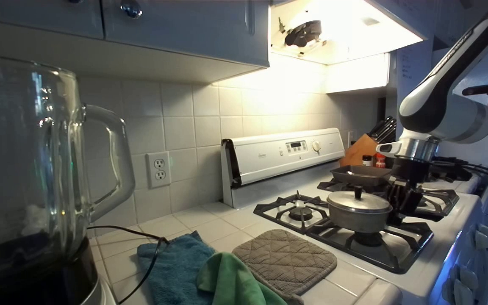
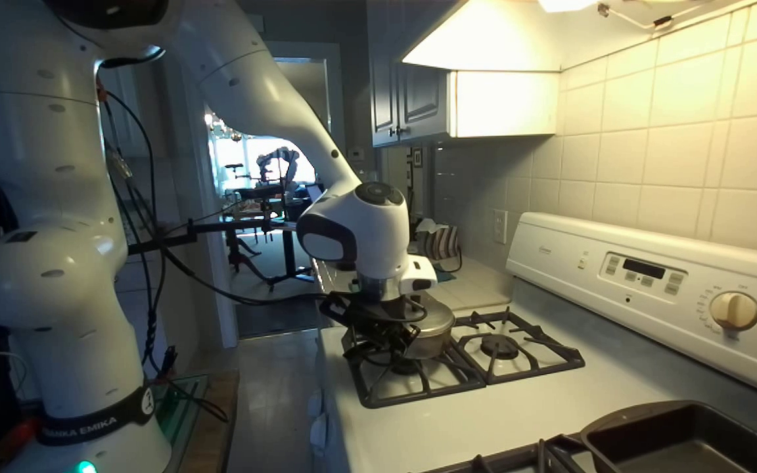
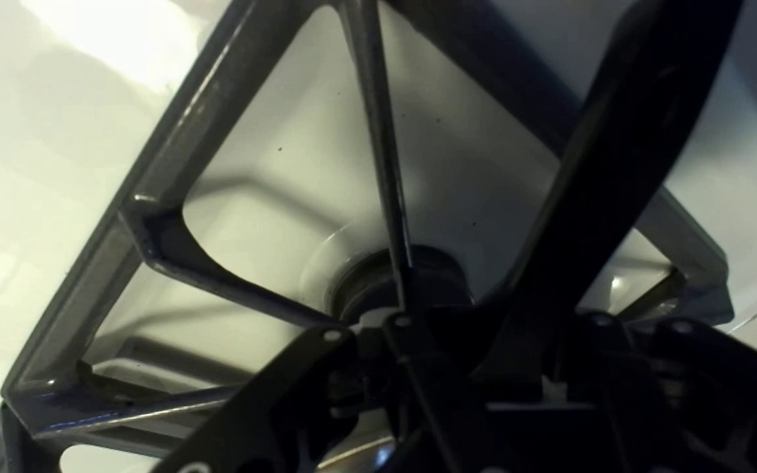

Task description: Pick up the pot from the stove and put it on the counter

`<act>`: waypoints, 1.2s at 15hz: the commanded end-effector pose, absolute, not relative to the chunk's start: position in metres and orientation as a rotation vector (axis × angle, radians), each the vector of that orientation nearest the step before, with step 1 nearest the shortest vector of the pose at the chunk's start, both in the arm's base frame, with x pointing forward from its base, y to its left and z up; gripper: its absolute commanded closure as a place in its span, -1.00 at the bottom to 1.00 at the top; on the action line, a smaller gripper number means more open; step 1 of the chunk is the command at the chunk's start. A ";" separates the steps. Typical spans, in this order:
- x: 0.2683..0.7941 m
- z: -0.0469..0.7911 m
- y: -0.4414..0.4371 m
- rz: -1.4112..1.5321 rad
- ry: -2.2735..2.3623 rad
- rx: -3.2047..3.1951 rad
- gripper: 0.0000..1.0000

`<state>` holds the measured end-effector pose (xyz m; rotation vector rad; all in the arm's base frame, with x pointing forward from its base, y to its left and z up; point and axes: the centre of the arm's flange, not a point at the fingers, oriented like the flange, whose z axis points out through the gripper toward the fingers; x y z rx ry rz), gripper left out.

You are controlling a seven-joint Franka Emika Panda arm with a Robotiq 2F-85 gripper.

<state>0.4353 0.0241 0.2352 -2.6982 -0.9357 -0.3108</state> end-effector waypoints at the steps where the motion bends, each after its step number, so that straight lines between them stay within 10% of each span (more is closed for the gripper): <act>1: 0.442 0.233 0.023 -0.318 -0.914 -2.692 0.74; 18: 0.479 0.248 0.038 -0.259 -1.154 -2.634 0.74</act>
